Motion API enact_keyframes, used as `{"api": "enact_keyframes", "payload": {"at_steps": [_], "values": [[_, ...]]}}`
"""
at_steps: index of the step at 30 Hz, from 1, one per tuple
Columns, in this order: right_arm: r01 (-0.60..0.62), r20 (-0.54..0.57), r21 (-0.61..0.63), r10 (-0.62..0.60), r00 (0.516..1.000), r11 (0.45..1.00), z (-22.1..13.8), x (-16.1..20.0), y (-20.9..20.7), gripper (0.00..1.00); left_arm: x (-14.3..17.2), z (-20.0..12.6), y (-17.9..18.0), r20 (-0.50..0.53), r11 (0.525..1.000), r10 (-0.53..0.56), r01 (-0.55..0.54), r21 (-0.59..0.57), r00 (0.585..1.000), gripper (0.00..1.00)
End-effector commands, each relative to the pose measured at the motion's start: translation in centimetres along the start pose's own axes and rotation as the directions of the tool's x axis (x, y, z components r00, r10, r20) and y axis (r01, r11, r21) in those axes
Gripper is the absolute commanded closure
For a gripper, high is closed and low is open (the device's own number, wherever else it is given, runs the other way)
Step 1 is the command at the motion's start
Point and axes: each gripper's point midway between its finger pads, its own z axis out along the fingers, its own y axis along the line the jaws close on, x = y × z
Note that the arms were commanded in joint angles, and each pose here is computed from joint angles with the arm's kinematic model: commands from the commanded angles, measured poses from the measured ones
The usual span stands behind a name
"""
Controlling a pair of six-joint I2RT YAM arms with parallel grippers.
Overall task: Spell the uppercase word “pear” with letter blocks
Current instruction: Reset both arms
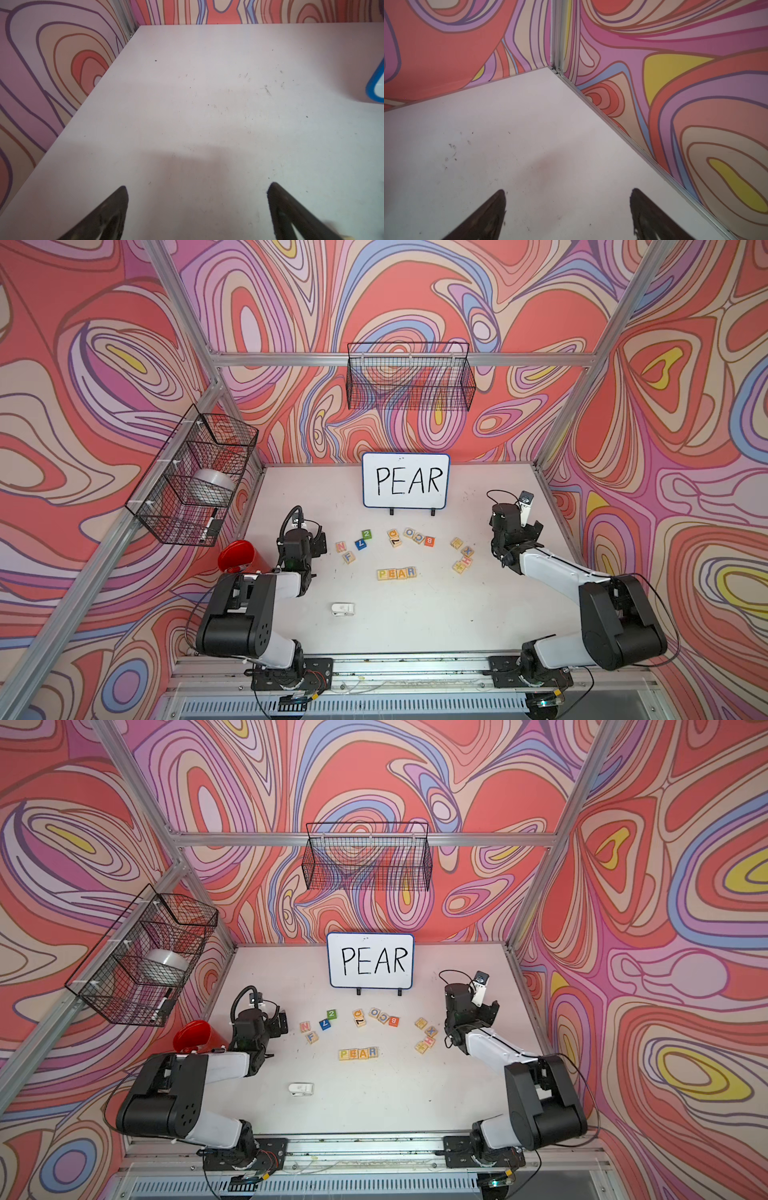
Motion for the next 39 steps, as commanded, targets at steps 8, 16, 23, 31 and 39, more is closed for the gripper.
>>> {"api": "enact_keyframes", "payload": {"at_steps": [8, 16, 23, 31, 39], "values": [[0.124, 0.138, -0.194, -0.098, 0.986, 0.973, 1.4, 1.3, 4.0, 0.03, -2.3, -0.1, -1.7, 0.109, 0.995, 0.02, -0.031, 0.098, 0.994, 0.0], [0.061, 0.151, -0.28, -0.018, 0.988, 0.958, 3.0, 2.1, 3.1, 0.06, -2.1, -0.1, -1.7, 0.101, 0.995, 0.021, -0.031, 0.097, 0.995, 0.0], [0.042, 0.106, -0.347, -0.005, 0.994, 0.937, 3.8, 2.6, 3.4, 0.02, -2.2, -0.1, -1.4, 0.105, 0.996, 0.014, -0.023, 0.084, 0.994, 0.0], [0.047, 0.122, -0.389, 0.0, 0.993, 0.92, 3.4, 3.4, 3.7, 0.02, -2.2, -0.1, -0.8, 0.109, 0.999, -0.003, -0.002, 0.051, 0.994, 0.0], [0.036, 0.139, -0.368, 0.016, 0.99, 0.929, 3.5, 3.4, 3.1, 0.02, -2.2, -0.1, -0.8, 0.11, 0.999, -0.004, -0.002, 0.051, 0.994, 0.0]]}}
